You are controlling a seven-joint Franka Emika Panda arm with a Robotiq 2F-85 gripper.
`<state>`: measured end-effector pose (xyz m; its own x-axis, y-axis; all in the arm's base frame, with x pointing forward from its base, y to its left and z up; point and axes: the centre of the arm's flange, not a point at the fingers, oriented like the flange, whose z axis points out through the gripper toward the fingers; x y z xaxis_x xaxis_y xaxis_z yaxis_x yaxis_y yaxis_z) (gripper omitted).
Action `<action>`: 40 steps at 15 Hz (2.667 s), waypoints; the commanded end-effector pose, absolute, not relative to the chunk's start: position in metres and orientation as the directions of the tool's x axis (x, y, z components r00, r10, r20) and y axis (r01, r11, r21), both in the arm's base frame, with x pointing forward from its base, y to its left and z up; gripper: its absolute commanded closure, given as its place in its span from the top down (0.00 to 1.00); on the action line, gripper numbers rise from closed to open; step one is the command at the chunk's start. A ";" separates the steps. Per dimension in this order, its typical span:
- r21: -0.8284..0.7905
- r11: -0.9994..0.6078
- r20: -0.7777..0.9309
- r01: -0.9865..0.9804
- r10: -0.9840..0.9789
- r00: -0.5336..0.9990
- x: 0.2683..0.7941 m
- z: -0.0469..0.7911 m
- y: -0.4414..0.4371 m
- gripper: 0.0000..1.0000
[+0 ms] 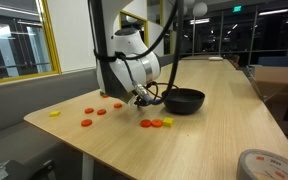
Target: Put the two yellow, the green and one orange circle into the bowl.
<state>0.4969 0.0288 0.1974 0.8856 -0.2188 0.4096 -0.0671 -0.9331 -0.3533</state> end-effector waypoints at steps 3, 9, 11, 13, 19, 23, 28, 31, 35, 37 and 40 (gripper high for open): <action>-0.180 -0.960 0.362 -0.213 -0.266 0.894 0.548 0.254 -0.011 1.00; -0.063 -0.959 0.267 -0.275 -0.282 0.922 0.595 0.293 -0.022 1.00; -0.050 -0.961 0.242 -0.271 -0.275 0.930 0.610 0.305 -0.030 1.00; -0.060 -0.963 0.221 -0.262 -0.269 0.937 0.621 0.313 -0.039 1.00; -0.148 -0.987 0.180 -0.064 -0.091 0.979 0.649 0.327 -0.041 1.00; -0.177 -0.984 0.072 -0.031 -0.044 0.996 0.657 0.318 -0.043 1.00; -0.178 -0.983 -0.014 -0.054 -0.052 0.999 0.661 0.303 -0.045 1.00; -0.141 -0.987 -0.037 -0.077 -0.072 0.997 0.660 0.296 -0.043 1.00; -0.098 -0.991 -0.055 -0.095 -0.089 0.994 0.658 0.283 -0.036 1.00; -0.084 -0.990 -0.064 -0.110 -0.105 0.992 0.656 0.278 -0.034 1.00; -0.052 -0.986 -0.068 -0.158 -0.155 0.986 0.654 0.272 -0.033 1.00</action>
